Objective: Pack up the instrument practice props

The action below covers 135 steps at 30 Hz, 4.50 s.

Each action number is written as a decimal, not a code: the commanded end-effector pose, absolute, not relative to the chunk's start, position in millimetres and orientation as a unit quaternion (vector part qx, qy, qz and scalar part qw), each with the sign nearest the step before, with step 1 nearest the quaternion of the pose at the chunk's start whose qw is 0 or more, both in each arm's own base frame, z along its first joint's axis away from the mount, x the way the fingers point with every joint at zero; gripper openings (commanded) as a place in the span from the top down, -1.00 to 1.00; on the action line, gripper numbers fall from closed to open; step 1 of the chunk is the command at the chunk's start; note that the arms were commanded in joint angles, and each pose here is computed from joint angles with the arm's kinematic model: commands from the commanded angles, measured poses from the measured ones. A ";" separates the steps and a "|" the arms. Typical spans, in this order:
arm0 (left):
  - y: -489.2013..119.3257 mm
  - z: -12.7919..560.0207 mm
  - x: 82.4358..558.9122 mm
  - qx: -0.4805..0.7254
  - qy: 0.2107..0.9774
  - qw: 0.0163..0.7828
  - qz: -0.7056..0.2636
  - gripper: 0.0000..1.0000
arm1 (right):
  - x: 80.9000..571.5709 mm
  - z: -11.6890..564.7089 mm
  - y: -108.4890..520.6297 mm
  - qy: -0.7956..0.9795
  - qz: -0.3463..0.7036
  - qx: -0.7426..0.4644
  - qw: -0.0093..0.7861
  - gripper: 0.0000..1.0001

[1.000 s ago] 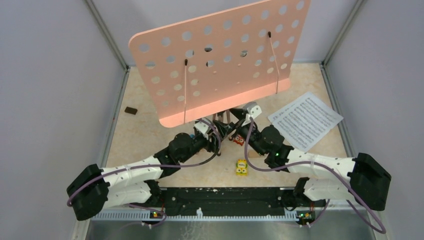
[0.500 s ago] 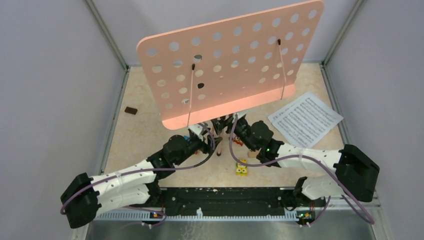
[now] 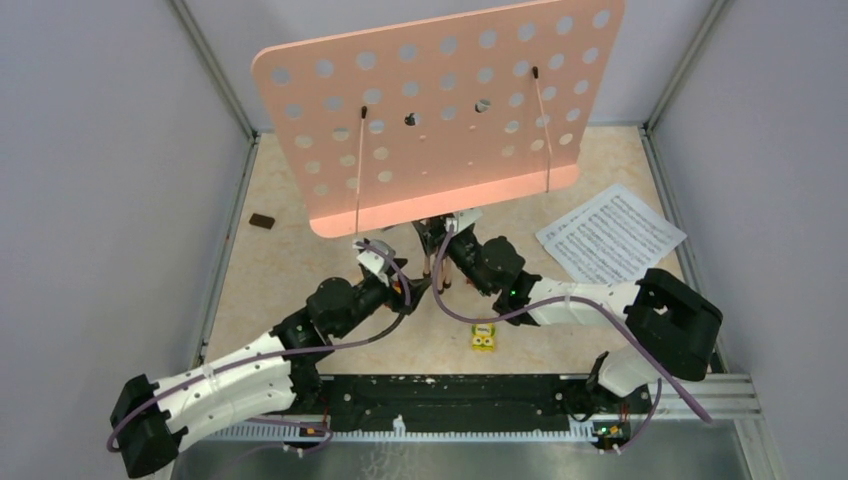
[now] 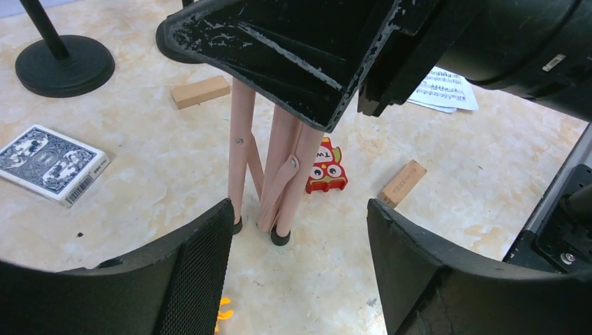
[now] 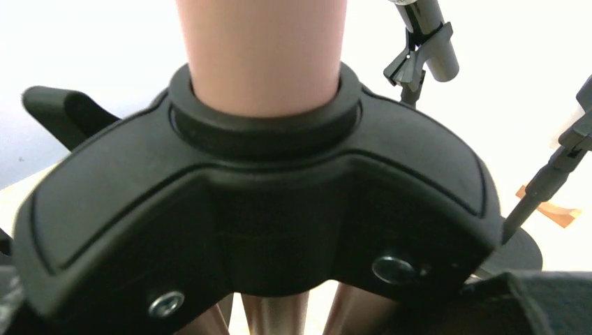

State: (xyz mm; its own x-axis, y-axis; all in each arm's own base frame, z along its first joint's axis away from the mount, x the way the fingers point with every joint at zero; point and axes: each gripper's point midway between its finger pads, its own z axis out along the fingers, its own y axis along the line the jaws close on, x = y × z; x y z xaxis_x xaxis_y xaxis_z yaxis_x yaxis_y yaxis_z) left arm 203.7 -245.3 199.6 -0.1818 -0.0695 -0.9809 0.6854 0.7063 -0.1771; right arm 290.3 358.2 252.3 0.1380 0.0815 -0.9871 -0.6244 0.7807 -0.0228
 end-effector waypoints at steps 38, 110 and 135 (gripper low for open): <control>-154.5 419.3 193.2 0.060 0.410 0.861 -0.296 -0.87 | 229.8 327.3 438.6 0.534 0.413 -0.368 0.639 1.00; -240.6 486.9 220.3 0.482 0.529 0.691 -0.102 -0.22 | 318.2 341.3 381.5 0.537 0.234 -0.233 0.776 1.00; -208.5 421.0 274.0 0.480 0.628 0.600 0.127 0.60 | 313.4 348.4 382.3 0.529 0.235 -0.249 0.777 1.00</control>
